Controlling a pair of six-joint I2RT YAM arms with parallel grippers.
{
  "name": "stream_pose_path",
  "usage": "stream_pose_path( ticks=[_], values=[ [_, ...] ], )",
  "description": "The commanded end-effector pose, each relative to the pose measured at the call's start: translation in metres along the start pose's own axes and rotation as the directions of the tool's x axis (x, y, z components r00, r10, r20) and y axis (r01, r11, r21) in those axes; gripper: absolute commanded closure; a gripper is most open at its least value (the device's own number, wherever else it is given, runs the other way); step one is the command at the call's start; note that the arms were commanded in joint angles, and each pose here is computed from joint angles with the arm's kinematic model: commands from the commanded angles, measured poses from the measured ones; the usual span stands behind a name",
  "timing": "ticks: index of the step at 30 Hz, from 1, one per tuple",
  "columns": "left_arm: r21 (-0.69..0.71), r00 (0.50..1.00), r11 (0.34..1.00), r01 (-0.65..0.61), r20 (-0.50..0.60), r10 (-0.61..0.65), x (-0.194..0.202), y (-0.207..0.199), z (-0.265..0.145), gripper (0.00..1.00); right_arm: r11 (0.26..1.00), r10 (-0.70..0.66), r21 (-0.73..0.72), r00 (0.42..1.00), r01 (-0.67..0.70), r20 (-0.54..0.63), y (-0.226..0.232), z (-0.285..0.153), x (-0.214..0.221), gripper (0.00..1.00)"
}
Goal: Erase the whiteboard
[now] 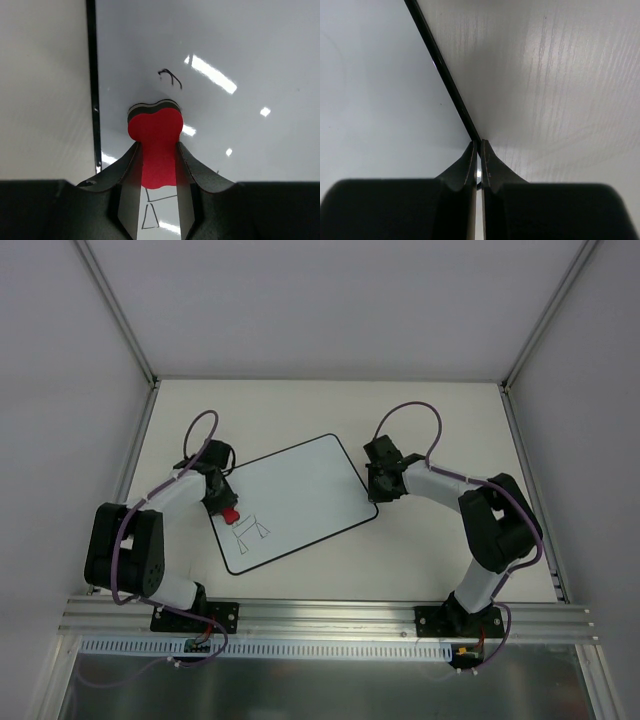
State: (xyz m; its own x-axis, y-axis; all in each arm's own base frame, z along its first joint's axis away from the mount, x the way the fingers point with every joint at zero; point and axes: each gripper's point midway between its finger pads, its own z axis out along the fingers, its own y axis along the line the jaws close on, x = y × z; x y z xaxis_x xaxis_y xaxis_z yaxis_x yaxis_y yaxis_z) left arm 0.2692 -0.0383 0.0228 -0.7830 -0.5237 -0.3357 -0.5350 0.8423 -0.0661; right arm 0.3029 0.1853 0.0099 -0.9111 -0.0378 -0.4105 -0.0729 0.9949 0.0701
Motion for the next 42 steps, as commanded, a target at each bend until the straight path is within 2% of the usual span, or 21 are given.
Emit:
stream_pose_path(
  ticks=[1, 4, 6, 17, 23, 27, 33, 38, 42],
  values=[
    [-0.099, 0.965, 0.994, -0.051, -0.260, 0.023, 0.085, 0.025, 0.003, 1.00, 0.987, -0.049, 0.130, 0.945, 0.096, -0.324, -0.041, 0.025, 0.098, 1.00],
    [-0.090, 0.958, 0.994, -0.057, -0.284, 0.029, 0.099, 0.023, 0.001, 1.00, 0.987, -0.054, 0.129, 0.946, 0.100, -0.319, -0.041, 0.025, 0.096, 1.00],
    [-0.091, 0.964, 0.993, -0.071, -0.262, 0.045, 0.092, 0.022, 0.001, 1.00, 0.987, -0.054, 0.128, 0.946, 0.100, -0.320, -0.041, 0.024, 0.097, 1.00],
    [-0.091, 0.986, 0.994, -0.065, -0.156, 0.050, -0.027, 0.005, 0.016, 1.00, 0.987, -0.057, 0.125, 0.947, 0.101, -0.316, -0.040, 0.022, 0.095, 1.00],
    [-0.090, 0.983, 0.990, -0.108, -0.160, 0.093, -0.050, -0.002, 0.027, 1.00, 0.987, -0.058, 0.125, 0.947, 0.102, -0.316, -0.040, 0.023, 0.095, 1.00],
    [-0.053, 0.978, 0.992, -0.110, -0.186, 0.098, -0.039, -0.010, 0.025, 1.00, 0.987, -0.060, 0.126, 0.948, 0.104, -0.312, -0.040, 0.023, 0.094, 1.00],
    [0.010, 0.948, 0.973, -0.231, -0.224, 0.227, 0.011, -0.032, 0.010, 1.00, 0.986, -0.067, 0.123, 0.946, 0.111, -0.316, -0.040, 0.025, 0.093, 1.00],
    [0.096, 0.895, 0.931, -0.352, -0.256, 0.364, 0.058, -0.060, -0.003, 1.00, 0.985, -0.073, 0.123, 0.944, 0.119, -0.322, -0.040, 0.027, 0.094, 1.00],
    [0.084, 0.910, 0.941, -0.327, -0.240, 0.337, 0.055, -0.065, -0.005, 1.00, 0.985, -0.073, 0.123, 0.944, 0.119, -0.322, -0.039, 0.028, 0.093, 1.00]
  ],
)
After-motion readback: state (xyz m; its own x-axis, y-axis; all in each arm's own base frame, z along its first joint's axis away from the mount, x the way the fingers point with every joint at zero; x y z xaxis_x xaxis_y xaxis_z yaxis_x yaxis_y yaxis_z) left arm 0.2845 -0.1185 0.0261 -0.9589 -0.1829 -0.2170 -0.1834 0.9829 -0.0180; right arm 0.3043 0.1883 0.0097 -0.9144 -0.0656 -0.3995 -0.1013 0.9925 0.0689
